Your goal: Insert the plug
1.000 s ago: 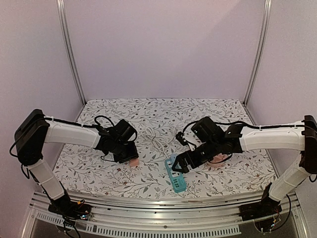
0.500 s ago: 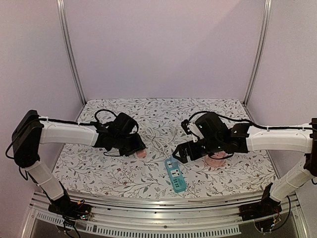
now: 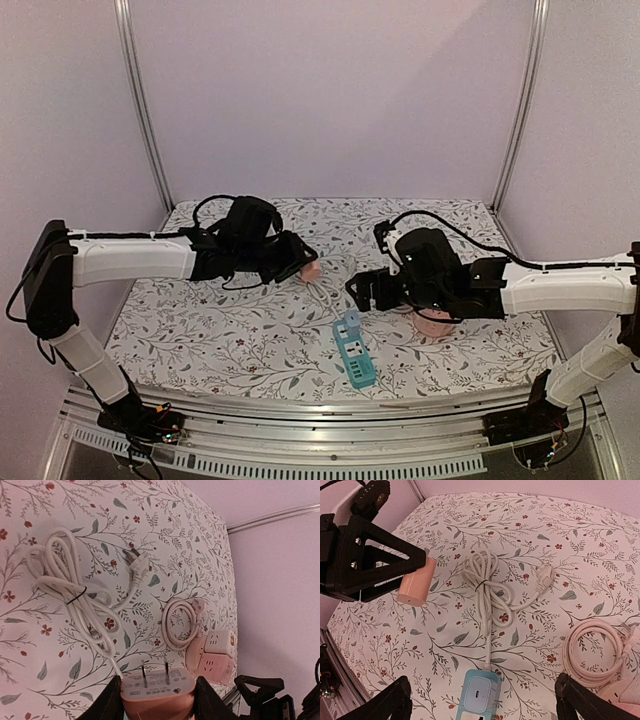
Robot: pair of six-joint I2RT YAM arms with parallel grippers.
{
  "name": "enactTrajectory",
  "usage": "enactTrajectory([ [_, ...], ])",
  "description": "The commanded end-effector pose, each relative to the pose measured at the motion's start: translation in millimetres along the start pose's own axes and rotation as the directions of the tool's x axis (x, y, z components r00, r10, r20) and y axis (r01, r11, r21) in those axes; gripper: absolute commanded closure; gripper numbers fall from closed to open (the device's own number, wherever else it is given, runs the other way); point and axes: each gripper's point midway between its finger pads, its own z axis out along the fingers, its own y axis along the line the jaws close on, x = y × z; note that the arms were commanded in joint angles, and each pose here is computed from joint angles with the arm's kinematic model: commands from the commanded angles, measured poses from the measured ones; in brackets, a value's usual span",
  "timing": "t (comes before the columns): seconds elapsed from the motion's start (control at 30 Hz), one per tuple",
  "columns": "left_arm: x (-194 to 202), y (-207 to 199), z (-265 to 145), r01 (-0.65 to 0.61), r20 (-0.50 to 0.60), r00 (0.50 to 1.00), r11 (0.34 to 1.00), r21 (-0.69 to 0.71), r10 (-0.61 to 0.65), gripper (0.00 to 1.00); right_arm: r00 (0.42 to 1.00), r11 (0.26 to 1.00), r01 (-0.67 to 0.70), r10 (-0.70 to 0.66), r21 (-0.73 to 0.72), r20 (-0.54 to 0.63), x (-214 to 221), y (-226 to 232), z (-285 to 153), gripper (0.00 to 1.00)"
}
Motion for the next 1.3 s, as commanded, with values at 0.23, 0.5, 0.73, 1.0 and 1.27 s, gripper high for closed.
enactTrajectory([
  [0.23, -22, -70, -15, 0.096, 0.021, 0.994, 0.966, 0.241, -0.104, 1.00, 0.971, 0.998, -0.045, 0.053, -0.042, 0.234, -43, 25, -6, 0.01],
  [0.5, -24, -86, -19, 0.149, -0.006, 0.988, 0.932, 0.330, -0.156, 1.00, 0.942, 0.995, -0.073, 0.093, -0.074, 0.323, -58, 40, -2, 0.02],
  [0.73, -27, -94, -30, 0.188, -0.009, 0.980, 0.901, 0.392, -0.200, 1.00, 0.903, 0.990, -0.089, 0.127, -0.109, 0.410, -70, 50, 10, 0.05],
  [1.0, -32, -96, -44, 0.200, 0.014, 0.974, 0.885, 0.421, -0.227, 1.00, 0.867, 0.988, -0.068, 0.127, -0.139, 0.481, -84, 60, 12, 0.11],
  [1.27, -34, -96, -48, 0.199, 0.025, 0.972, 0.878, 0.436, -0.233, 1.00, 0.848, 0.985, -0.064, 0.140, -0.163, 0.511, -88, 72, 19, 0.17],
])
